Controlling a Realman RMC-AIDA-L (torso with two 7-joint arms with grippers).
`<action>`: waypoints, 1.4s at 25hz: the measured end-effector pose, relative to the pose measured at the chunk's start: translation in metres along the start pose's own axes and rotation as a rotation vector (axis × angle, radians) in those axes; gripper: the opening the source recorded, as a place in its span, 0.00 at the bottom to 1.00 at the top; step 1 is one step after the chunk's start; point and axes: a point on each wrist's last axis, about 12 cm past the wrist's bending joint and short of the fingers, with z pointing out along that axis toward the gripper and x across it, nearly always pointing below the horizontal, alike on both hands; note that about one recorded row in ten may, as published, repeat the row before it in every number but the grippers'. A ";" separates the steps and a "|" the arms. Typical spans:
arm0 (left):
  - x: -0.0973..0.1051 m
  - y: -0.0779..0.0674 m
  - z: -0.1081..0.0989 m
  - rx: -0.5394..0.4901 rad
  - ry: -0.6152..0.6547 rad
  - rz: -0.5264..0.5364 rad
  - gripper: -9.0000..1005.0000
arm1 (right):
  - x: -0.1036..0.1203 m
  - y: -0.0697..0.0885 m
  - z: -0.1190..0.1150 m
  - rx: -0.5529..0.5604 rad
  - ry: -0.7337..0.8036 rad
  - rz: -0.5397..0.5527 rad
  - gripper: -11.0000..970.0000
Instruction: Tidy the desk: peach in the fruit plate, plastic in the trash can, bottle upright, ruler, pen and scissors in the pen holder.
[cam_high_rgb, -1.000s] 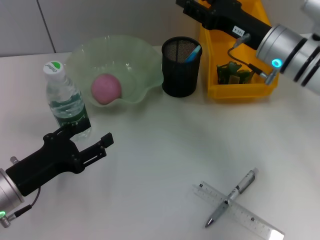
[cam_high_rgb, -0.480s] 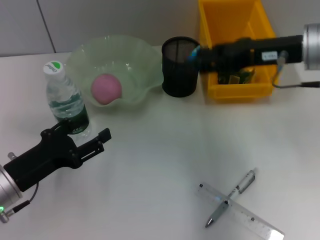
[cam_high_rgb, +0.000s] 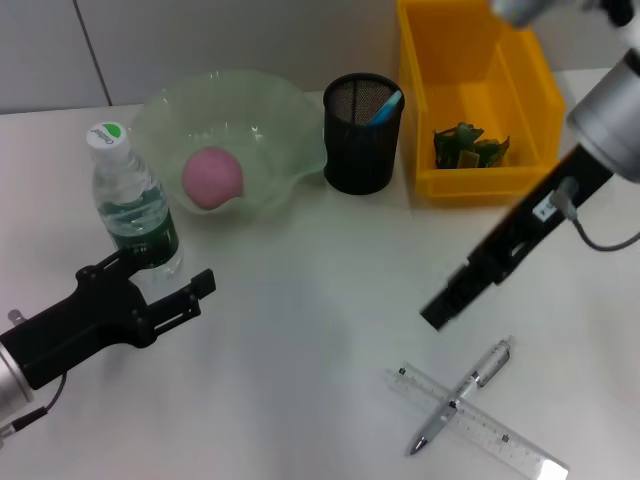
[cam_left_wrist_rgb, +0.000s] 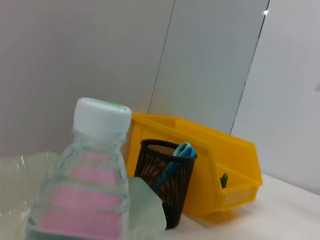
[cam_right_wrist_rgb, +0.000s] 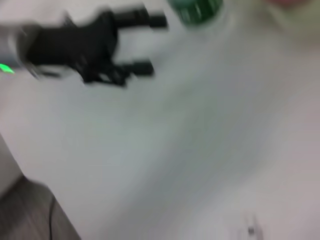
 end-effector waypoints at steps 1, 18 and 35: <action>0.000 0.000 -0.001 0.001 0.003 -0.001 0.80 | -0.002 0.001 0.004 0.012 0.044 0.009 0.71; 0.001 0.003 -0.003 0.001 0.029 0.003 0.80 | -0.024 0.004 0.081 0.156 0.315 -0.071 0.71; 0.004 0.005 -0.009 -0.011 0.038 -0.004 0.80 | -0.028 0.017 0.113 0.197 0.330 -0.156 0.71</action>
